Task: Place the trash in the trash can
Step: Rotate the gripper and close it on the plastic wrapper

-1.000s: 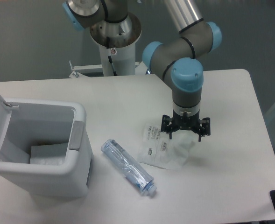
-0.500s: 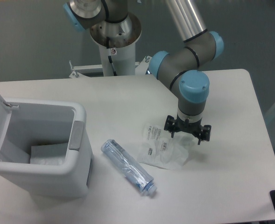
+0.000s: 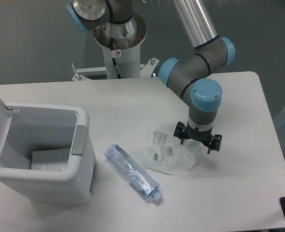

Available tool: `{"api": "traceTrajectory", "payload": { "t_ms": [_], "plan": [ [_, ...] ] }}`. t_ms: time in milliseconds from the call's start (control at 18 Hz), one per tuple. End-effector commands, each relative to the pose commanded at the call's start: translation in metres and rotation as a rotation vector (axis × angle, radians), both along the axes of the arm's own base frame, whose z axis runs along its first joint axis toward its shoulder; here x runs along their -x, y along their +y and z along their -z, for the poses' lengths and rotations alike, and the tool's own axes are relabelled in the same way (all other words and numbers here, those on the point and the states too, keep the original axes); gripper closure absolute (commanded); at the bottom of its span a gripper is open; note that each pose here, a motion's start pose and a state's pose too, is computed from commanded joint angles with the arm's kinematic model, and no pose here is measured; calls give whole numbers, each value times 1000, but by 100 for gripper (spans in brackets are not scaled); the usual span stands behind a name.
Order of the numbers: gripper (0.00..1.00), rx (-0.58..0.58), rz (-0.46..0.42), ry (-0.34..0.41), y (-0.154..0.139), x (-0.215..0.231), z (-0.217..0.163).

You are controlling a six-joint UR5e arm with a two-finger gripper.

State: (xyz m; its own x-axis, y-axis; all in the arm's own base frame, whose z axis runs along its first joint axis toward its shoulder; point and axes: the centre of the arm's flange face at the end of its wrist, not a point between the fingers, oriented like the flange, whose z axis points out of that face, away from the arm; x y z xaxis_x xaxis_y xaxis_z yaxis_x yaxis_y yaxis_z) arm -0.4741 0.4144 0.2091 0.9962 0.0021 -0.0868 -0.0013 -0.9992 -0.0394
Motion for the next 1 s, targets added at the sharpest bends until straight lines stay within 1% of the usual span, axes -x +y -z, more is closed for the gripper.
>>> {"api": "traceTrajectory", "payload": {
  "t_ms": [167, 333, 500, 667, 778, 889, 944, 1000],
  "plan": [
    [0, 7, 3, -7, 0, -3, 2],
    [0, 11, 15, -13, 6, -9, 7],
    [0, 35, 22, -10, 7, -15, 13],
    [2, 40, 25, -11, 7, -16, 14],
    [16, 44, 25, -9, 7, -17, 14],
    [38, 61, 25, 1, 6, -19, 13],
    [46, 62, 28, 1, 9, -22, 14],
    [55, 61, 28, 2, 11, -23, 14]
  ]
}}
